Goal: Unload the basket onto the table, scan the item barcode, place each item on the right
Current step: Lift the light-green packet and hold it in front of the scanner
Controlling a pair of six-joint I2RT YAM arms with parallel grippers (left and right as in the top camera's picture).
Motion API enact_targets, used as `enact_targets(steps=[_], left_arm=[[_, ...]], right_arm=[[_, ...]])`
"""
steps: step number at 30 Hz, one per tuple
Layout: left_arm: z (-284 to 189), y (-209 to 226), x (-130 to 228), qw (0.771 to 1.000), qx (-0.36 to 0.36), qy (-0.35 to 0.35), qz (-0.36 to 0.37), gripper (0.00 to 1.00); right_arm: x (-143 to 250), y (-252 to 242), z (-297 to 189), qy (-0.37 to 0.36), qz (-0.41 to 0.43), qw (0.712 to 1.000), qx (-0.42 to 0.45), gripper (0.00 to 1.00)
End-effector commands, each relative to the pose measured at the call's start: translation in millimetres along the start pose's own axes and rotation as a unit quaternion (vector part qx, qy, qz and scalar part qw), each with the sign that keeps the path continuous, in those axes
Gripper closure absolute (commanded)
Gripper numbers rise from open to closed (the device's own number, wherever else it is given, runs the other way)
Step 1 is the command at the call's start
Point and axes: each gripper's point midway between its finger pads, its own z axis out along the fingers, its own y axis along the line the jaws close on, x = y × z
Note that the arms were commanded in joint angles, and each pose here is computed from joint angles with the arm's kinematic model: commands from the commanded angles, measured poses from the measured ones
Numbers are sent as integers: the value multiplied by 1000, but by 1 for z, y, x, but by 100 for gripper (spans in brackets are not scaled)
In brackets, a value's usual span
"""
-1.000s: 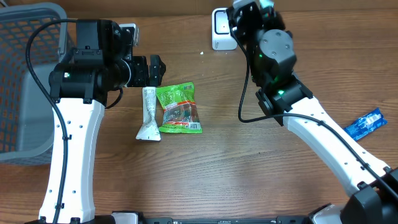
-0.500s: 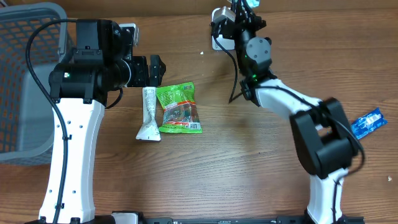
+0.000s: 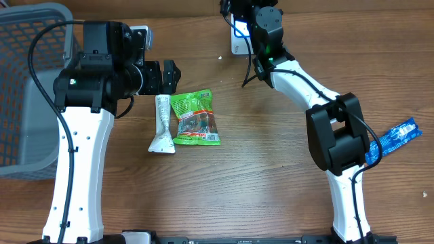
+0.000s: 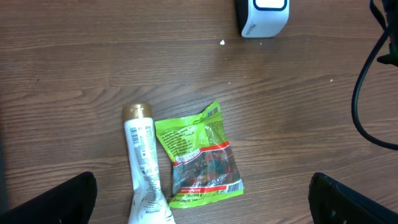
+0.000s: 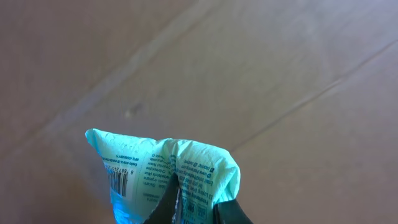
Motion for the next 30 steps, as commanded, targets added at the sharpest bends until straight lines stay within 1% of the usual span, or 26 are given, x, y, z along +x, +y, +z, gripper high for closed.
enact_targets(steps=[1,3,11,14,20,30], left_arm=[[-2,-4,-4,1000,9,-5,12,0],[-2,-4,-4,1000,9,-5,12,0],[-2,-4,-4,1000,9,-5,12,0],[-2,-4,-4,1000,9,-5,11,0],[-2,-4,-4,1000,9,-5,12,0],[-2,-4,-4,1000,9,-5,12,0]], right_arm=[[28,14,8,21,-1,1000,-12,96],[34,19,9,29,-5,999,-13,96],[62,53,8,53,-79,995,-43,96],[68,59,8,59,-81,994,-49,96],[68,59,8,58,-103,992,-49,96],[80,54,6,95,-112,989,-35,96]])
